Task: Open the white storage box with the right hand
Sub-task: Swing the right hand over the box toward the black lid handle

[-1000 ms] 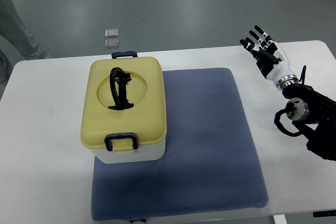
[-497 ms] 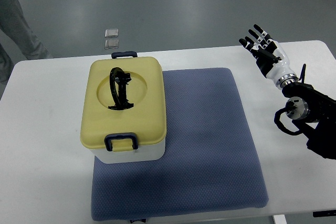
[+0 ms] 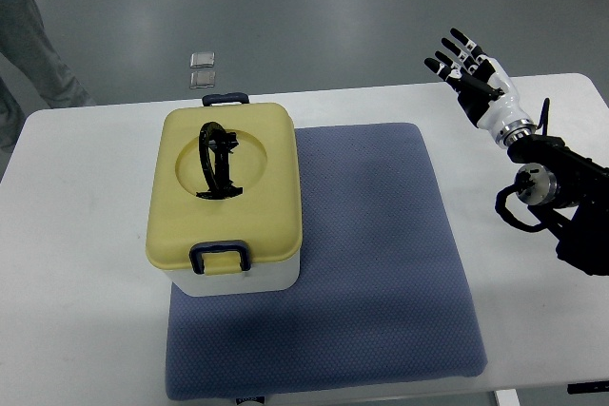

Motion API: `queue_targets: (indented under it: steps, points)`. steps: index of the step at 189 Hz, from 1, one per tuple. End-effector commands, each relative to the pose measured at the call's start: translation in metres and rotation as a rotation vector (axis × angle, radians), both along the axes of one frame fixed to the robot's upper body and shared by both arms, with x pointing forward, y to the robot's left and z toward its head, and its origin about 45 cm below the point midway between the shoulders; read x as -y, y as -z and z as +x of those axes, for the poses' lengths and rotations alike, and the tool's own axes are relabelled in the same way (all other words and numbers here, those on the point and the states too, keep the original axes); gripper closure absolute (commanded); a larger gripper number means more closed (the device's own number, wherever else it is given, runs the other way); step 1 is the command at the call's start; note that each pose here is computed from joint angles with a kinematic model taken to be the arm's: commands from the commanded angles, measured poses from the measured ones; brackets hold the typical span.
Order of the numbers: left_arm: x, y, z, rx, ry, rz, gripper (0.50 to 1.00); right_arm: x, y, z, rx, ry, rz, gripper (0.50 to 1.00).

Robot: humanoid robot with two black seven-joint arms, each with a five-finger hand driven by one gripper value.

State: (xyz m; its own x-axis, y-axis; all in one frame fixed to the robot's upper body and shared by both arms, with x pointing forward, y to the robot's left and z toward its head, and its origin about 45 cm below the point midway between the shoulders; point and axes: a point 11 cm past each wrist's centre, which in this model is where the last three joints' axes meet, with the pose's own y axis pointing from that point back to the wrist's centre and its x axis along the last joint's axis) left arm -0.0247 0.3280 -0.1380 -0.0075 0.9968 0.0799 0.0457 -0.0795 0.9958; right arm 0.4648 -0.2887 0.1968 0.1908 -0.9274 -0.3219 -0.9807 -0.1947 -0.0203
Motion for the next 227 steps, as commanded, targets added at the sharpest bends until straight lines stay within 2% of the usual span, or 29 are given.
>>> queue_targets:
  steps: [1,55,108,153,182,227]
  points:
    - [0.0,0.0,-0.002,-0.004,-0.001,0.0,0.5,-0.008,-0.022,0.006,0.062,-0.065,-0.102,0.57]
    - [0.0,0.0,-0.002,-0.004,0.0,0.0,0.5,-0.027,-0.085,0.026,0.23,-0.222,-0.336,0.572]
    - [0.0,0.0,-0.003,-0.005,-0.001,0.0,0.5,-0.088,-0.161,0.034,0.433,-0.455,-0.612,0.574]
    - [0.0,0.0,-0.002,-0.004,-0.001,0.0,0.5,-0.14,-0.196,0.023,0.546,-0.677,-0.815,0.576]
    - [0.0,0.0,-0.002,-0.004,-0.001,0.0,0.5,-0.171,-0.209,0.006,0.647,-0.816,-0.993,0.576]
    - [0.0,0.0,-0.002,-0.004,-0.001,0.0,0.5,-0.208,-0.21,-0.023,0.751,-1.028,-1.254,0.576]
